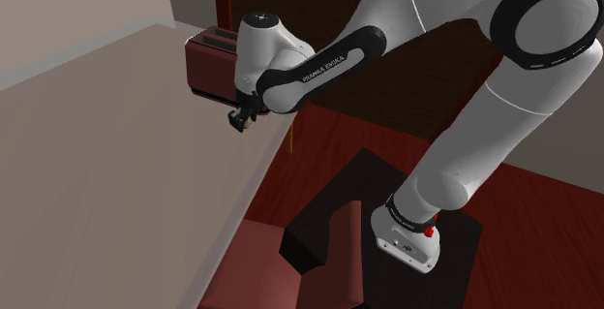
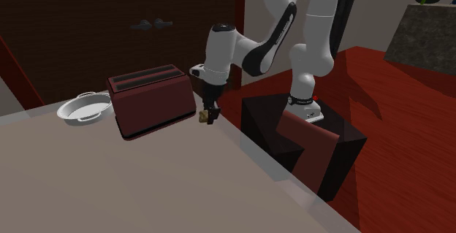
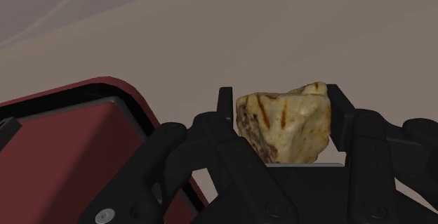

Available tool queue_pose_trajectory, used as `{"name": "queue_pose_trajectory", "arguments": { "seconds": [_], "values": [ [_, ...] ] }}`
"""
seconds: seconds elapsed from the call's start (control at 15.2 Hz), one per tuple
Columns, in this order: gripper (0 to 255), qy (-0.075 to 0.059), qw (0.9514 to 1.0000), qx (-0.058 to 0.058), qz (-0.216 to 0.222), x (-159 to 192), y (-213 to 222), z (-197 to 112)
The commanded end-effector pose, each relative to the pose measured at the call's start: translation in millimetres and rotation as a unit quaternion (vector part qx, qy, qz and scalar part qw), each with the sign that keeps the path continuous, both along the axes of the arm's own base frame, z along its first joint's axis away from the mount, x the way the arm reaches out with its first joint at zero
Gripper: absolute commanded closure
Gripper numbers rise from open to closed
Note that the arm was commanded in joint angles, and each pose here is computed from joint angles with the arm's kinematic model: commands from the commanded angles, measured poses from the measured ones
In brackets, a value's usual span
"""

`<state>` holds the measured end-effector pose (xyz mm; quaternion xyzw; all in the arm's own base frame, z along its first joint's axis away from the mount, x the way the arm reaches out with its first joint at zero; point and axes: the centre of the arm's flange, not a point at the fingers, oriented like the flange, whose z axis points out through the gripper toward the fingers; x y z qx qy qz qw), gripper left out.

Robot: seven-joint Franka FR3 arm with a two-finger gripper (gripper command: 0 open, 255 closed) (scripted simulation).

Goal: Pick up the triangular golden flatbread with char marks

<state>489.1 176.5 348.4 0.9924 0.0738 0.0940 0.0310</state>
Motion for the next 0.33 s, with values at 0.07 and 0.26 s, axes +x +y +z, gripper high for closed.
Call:
{"name": "queue_pose_trajectory", "arguments": {
  "seconds": [0.07, 0.26],
  "values": [
    [255, 0.000, 1.0000, 0.000, 0.000, 1, 0, 16],
    [255, 0.000, 1.0000, 0.000, 0.000, 1, 0, 22]
  ]
}}
